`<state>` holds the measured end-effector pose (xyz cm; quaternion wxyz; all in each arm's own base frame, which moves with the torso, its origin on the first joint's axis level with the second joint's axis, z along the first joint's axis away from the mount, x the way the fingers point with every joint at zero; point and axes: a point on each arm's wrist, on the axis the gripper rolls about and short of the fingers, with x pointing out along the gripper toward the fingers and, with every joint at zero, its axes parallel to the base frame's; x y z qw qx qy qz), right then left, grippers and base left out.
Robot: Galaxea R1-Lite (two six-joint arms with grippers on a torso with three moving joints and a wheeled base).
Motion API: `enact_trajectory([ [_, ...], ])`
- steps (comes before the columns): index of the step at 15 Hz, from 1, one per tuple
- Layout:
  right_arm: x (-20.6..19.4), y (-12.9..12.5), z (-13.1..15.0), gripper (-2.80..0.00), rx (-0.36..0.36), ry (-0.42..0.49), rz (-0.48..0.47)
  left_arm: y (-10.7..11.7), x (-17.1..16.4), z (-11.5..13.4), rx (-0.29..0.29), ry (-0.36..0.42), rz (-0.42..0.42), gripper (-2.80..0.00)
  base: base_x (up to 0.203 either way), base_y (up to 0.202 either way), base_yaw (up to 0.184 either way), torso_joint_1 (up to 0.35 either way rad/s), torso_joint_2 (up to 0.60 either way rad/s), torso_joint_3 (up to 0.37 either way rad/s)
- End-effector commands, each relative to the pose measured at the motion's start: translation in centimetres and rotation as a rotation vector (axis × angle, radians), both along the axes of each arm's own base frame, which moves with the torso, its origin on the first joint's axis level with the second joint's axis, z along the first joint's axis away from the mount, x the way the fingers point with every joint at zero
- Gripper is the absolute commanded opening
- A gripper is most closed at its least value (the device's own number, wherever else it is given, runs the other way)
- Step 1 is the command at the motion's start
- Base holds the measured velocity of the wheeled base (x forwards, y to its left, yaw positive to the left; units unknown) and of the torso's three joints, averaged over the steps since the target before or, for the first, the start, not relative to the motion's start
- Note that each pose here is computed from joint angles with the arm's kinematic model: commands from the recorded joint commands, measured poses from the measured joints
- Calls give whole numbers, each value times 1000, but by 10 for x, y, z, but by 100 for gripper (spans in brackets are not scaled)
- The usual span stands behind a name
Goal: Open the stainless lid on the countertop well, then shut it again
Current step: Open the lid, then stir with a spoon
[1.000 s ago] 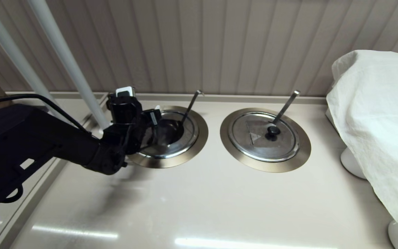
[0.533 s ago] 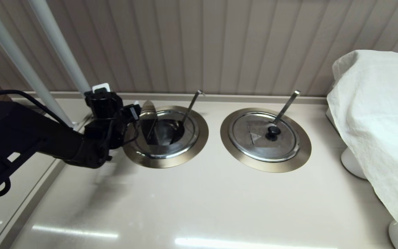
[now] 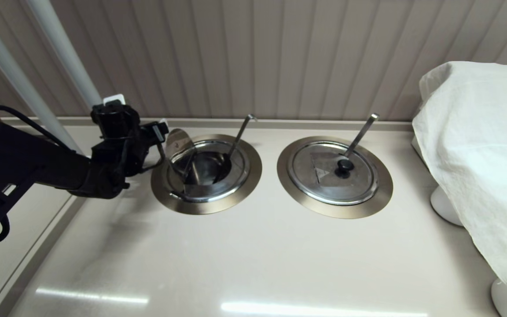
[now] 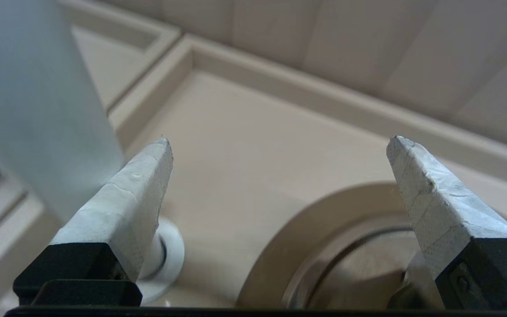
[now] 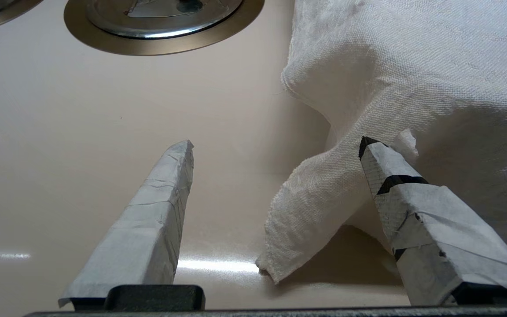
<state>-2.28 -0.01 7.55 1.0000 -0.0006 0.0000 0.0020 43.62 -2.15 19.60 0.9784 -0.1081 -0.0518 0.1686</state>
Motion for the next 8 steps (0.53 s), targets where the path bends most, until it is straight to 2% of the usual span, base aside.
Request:
enact_trajectory([
  [1,0,0,0,0,0,1,1,63,-10,23,-1,-62,154,0,0,0,0,0,0,0],
  [3,0,0,0,0,0,1,1,62,-20,39,0,-82,149,0,0,0,0,0,0,0],
  [6,0,0,0,0,0,2,1,24,-34,53,-17,-93,22,0,0,0,0,0,0,0],
  [8,0,0,0,0,0,1,2,-9,-42,54,-54,-39,-78,0,0,0,0,0,0,0],
])
